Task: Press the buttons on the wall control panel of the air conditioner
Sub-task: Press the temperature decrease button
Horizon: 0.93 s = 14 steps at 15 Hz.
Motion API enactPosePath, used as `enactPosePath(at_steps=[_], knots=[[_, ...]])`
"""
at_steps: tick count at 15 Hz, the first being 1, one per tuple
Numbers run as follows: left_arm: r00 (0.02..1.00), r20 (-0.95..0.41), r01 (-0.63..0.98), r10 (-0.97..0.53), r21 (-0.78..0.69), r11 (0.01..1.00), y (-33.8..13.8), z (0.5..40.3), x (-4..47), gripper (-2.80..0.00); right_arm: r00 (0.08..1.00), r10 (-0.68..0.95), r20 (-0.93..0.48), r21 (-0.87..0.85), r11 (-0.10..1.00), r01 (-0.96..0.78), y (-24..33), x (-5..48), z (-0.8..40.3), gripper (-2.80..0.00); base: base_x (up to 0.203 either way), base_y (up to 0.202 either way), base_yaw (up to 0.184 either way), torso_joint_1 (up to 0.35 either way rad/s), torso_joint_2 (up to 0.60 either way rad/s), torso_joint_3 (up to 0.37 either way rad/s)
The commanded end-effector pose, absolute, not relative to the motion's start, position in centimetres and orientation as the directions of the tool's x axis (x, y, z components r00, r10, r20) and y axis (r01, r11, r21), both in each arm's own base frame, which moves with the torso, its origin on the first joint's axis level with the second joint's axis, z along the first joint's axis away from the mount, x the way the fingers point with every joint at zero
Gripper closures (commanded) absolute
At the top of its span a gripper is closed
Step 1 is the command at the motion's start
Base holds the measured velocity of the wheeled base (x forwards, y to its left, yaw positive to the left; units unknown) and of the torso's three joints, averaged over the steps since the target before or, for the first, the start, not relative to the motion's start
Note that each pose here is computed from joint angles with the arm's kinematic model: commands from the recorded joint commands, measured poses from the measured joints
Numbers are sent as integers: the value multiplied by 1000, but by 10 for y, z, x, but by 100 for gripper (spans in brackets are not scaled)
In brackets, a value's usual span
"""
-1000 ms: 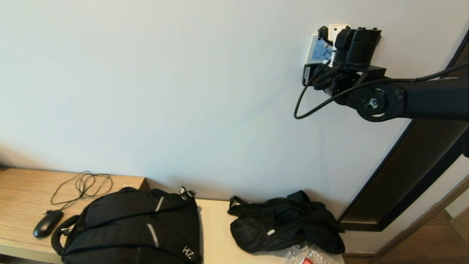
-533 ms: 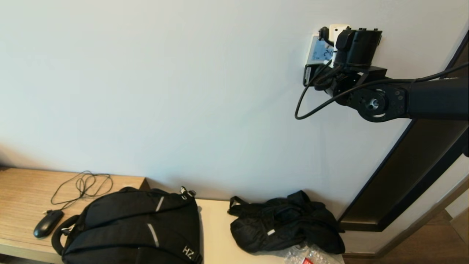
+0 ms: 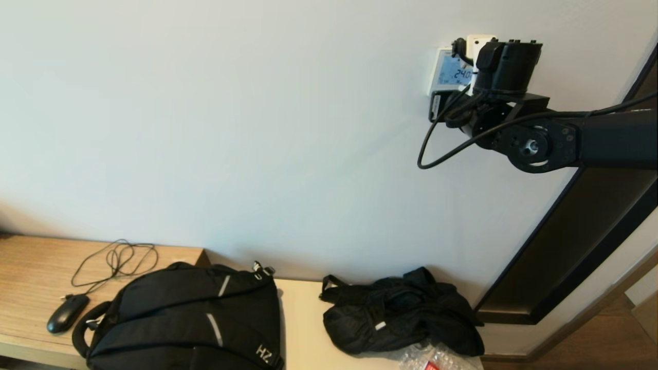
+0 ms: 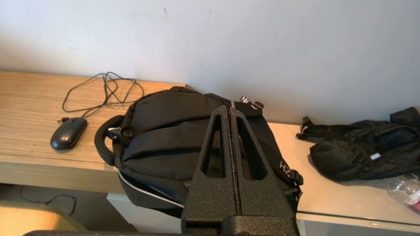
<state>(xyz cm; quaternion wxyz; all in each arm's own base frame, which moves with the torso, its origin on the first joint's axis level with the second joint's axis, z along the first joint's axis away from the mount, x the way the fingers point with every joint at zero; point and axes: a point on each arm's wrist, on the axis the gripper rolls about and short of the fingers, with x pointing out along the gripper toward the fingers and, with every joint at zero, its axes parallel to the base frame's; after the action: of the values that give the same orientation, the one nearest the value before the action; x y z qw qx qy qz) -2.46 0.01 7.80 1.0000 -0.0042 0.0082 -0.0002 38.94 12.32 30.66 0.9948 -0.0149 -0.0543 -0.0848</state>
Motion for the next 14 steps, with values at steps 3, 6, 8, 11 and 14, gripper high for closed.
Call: enactPosePath(at_steps=[3,6,8,11,14], knots=[[1000,-17,0,0,-8,1000,0,78,-25,0,978,-172,118,-18,984,175,121,388,308,0,0,0,0,0,0,0],[1000,-16,0,0,-8,1000,0,78,-25,0,980,-169,109,-23,985,172,123,388,302,0,0,0,0,0,0,0],[1000,-17,0,0,-8,1000,0,78,-25,0,980,-167,110,-24,985,171,124,390,301,0,0,0,0,0,0,0],[1000,-16,0,0,-9,1000,0,78,-25,0,980,-163,111,-24,986,166,127,391,301,0,0,0,0,0,0,0],[1000,-16,0,0,-8,1000,0,78,-25,0,980,-161,115,-22,986,165,128,392,302,0,0,0,0,0,0,0]])
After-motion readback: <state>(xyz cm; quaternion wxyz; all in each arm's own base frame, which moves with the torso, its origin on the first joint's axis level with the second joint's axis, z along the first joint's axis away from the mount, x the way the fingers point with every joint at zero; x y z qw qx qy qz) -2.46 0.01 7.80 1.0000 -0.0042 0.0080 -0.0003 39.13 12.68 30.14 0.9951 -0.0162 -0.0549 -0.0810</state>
